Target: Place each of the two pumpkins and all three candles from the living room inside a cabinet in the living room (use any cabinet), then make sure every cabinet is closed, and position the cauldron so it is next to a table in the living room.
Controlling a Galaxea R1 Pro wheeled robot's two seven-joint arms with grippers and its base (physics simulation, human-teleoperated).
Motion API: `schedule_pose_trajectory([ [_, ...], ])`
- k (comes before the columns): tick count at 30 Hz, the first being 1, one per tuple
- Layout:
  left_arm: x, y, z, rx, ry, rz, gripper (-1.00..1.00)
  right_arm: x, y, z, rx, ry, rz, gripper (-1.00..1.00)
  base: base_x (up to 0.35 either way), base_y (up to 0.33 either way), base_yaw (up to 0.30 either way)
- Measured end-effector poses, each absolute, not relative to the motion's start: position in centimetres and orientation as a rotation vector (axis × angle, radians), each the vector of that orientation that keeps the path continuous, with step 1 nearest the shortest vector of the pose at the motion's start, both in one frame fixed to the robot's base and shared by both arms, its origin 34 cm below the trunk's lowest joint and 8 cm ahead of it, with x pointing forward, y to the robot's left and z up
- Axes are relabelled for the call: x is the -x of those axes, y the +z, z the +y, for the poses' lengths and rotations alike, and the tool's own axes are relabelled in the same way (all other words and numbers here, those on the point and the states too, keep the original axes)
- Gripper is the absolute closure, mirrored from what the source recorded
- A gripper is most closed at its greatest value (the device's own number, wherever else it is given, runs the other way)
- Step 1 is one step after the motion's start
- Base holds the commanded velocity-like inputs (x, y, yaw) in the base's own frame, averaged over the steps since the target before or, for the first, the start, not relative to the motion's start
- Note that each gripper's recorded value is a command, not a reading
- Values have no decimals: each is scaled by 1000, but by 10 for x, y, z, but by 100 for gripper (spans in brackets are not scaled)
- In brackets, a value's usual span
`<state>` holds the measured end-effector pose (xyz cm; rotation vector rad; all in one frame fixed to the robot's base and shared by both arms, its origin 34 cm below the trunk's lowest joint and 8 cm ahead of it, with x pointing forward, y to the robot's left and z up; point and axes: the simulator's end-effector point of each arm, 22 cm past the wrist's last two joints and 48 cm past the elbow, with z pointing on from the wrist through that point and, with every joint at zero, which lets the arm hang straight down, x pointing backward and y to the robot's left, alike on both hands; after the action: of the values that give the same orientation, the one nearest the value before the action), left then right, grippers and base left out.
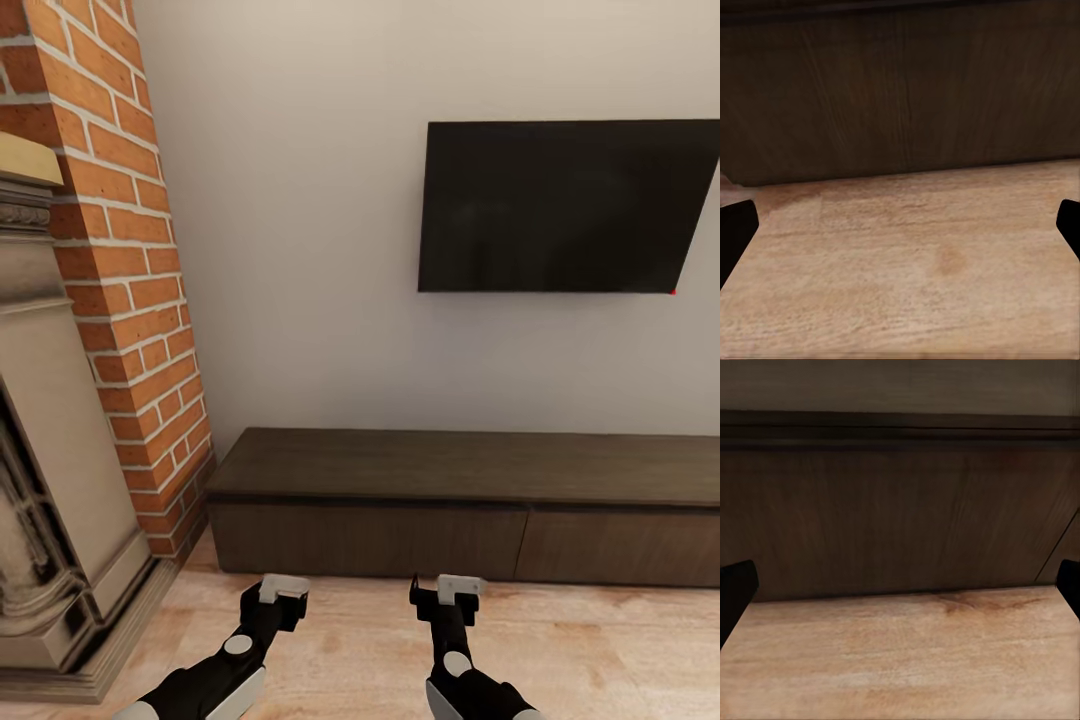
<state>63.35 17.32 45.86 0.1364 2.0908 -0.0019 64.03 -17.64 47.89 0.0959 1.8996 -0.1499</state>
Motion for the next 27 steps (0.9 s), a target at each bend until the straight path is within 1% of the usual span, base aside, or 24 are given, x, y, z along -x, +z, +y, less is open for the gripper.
schedule_pose_trajectory([
  [10, -633, 460, 175, -127, -2, 2104, -100, -641, 483, -174, -102, -147, 1901, -100, 0, 0, 0],
  [18, -614, 445, 181, 71, -85, 2292, -100, -644, 500, -177, -103, -153, 1902, -100, 0, 0, 0],
  [22, -611, 448, 180, 108, -104, 2319, -100, -645, 508, -177, -101, -154, 1904, -100, -9, 0, -14],
  [27, -612, 457, 179, 119, -111, 2329, -100, -647, 516, -177, -101, -154, 1908, -100, -180, 0, -152],
])
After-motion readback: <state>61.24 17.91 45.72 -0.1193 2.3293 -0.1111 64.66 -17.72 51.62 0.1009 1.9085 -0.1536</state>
